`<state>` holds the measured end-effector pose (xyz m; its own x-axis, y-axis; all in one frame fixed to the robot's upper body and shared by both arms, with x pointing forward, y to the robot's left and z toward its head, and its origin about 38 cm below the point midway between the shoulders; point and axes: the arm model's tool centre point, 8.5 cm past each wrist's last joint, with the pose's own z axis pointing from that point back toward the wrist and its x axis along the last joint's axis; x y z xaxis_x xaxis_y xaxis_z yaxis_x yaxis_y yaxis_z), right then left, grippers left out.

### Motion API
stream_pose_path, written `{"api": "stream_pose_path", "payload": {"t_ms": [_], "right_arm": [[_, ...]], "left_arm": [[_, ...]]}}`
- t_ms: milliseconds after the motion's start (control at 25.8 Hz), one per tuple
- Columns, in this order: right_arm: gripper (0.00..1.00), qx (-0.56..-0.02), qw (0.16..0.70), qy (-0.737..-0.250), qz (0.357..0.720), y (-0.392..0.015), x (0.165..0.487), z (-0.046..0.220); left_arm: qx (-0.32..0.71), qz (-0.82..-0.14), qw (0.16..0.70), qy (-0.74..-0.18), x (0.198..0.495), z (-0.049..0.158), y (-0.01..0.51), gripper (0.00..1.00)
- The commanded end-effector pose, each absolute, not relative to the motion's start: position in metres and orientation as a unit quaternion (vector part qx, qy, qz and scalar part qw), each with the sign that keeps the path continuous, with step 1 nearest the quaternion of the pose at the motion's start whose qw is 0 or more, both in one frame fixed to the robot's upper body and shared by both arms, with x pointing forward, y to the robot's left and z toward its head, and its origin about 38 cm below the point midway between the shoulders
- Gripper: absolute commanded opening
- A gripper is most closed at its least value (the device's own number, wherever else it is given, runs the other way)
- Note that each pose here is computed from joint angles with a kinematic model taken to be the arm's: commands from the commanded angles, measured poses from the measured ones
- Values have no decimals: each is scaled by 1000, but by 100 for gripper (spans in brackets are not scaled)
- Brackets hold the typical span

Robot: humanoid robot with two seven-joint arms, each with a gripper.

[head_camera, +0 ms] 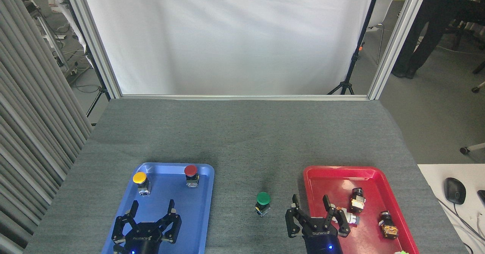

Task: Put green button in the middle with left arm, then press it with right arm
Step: 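Move the right gripper over the green button, then press down on the green button with the right gripper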

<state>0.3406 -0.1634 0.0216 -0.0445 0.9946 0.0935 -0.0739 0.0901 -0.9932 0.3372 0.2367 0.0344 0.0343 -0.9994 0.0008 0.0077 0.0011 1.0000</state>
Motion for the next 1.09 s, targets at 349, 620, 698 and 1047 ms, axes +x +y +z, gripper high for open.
{"api": "stream_pose_path", "payload": {"t_ms": [349,620,698,1047], "right_arm": [[28,-428,489,-521,553,-92,370,19],[22,-407,493,-508,577,-74,376,1],[18,-401,494,-499,588,-73,374,-8],[8,-398,498,-489,595,-75,372,-16]], "left_arm": [[519,-477,510,-493,335,44,247,100],[514,-478,489,-518,336,54,244,100],[519,-474,483,-522,337,57,246,100],[534,-457,491,-514,338,63,276,100]]}}
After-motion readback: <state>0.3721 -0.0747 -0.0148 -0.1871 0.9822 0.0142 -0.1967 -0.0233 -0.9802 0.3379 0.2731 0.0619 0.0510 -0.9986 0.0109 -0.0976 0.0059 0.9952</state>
